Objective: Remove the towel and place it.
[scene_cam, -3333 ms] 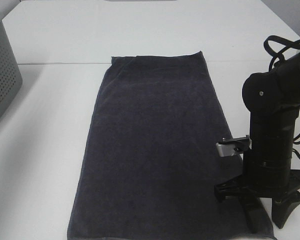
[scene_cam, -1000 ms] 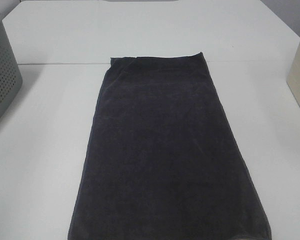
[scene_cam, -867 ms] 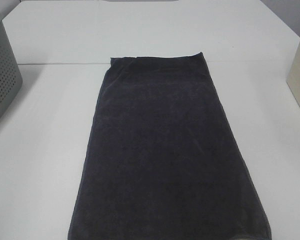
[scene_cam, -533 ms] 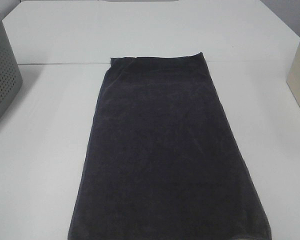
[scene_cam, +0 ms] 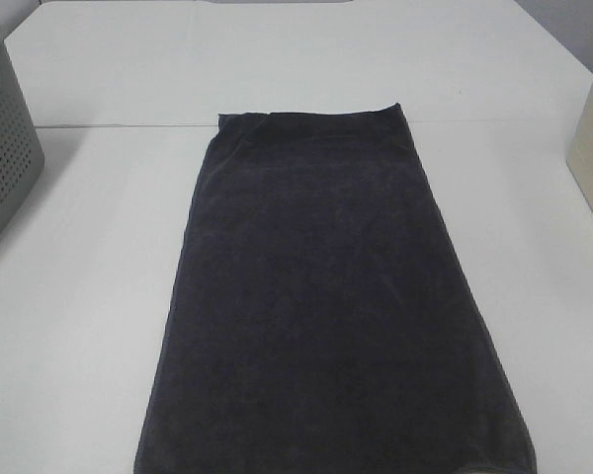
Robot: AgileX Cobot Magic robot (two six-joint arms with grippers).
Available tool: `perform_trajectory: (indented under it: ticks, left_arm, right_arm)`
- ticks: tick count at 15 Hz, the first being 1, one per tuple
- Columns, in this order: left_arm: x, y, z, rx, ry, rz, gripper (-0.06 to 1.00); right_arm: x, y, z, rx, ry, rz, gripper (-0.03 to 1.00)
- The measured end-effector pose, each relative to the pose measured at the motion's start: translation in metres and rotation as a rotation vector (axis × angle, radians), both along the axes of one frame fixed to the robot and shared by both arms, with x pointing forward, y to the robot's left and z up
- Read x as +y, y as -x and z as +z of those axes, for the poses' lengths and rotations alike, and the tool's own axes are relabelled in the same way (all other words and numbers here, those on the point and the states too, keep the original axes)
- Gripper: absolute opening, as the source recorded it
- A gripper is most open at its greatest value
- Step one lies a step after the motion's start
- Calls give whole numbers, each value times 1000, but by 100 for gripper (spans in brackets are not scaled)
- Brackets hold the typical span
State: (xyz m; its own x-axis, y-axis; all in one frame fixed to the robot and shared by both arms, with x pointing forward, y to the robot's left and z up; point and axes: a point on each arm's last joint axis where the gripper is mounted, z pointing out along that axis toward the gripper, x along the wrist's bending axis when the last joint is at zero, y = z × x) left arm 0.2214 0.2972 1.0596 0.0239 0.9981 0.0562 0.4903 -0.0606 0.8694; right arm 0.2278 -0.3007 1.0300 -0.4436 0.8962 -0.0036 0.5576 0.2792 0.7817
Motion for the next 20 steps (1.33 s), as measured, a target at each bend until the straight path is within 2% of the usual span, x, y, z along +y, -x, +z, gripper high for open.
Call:
perform_trajectory:
  ticks: [2,9,11,12,13,15,17,20]
  left_arm:
    - [-3,-6,0,-52,29,-26,88]
    - [-4,-7,-3,-40,35,-37,88]
    - [-4,-8,-3,-41,35,-11,88]
    - [-4,-8,-3,-41,35,32,88]
    - [-5,-8,-3,-42,34,87,88]
    - [-5,-9,-3,-43,33,135,88]
    - [-5,-9,-3,-43,34,144,88]
    - [-5,-9,-3,-43,34,144,88]
  right_arm:
    - [1,-2,-2,-6,-2,0,56]
    - [1,-2,-2,-7,-2,-3,56]
    - [2,-2,-2,-7,-1,-109,56]
    - [3,-2,-2,-7,-1,-213,56]
    - [3,-2,-2,-7,-1,-253,56]
    - [4,-3,-2,-7,0,-366,56]
    - [4,-3,-2,-7,0,-411,56]
    - [4,-3,-2,-7,0,-414,56]
